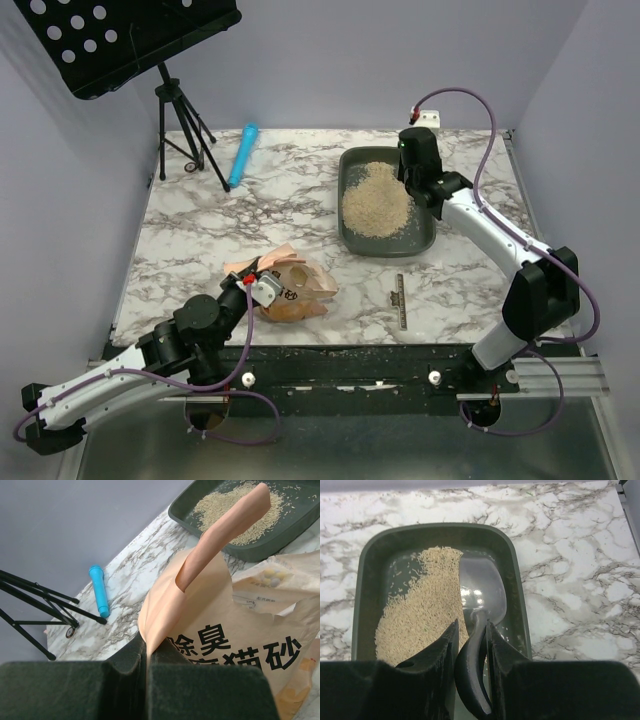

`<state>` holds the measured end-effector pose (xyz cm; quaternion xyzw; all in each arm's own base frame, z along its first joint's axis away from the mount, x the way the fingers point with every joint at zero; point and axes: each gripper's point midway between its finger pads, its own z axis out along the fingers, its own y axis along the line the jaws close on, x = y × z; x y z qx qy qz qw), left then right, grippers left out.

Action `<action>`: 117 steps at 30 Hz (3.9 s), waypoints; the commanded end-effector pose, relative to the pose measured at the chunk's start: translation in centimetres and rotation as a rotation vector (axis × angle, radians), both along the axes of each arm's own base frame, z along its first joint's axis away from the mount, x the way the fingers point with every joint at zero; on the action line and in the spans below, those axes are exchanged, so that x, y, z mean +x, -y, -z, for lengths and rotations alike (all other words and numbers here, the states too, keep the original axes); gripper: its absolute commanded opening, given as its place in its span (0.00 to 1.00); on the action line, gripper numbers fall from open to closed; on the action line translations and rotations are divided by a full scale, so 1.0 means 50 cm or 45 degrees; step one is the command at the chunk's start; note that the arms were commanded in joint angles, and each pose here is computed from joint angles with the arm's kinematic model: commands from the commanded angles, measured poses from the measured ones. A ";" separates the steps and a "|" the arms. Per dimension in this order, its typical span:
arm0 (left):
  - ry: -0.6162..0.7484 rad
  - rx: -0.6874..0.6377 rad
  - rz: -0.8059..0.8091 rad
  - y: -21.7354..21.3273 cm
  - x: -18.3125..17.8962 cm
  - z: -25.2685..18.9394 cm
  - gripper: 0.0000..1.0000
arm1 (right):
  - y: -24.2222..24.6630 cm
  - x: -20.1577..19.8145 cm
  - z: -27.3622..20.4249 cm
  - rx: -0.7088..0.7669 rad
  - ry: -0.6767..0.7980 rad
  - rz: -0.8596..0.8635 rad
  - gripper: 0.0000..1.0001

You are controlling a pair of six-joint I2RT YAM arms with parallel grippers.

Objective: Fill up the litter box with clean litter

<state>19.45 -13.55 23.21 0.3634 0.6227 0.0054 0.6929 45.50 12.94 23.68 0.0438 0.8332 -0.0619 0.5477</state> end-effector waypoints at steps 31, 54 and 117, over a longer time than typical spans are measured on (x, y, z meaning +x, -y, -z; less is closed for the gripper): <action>0.114 -0.248 0.034 -0.004 -0.009 -0.097 0.00 | -0.059 -0.221 -0.136 0.583 0.091 -0.523 0.00; 0.119 -0.262 0.040 -0.009 -0.014 -0.098 0.00 | -0.449 -0.095 0.043 0.902 -0.113 -0.807 0.01; 0.092 -0.171 0.018 0.007 0.001 -0.071 0.00 | -0.338 0.001 0.119 0.267 -0.385 -0.599 0.63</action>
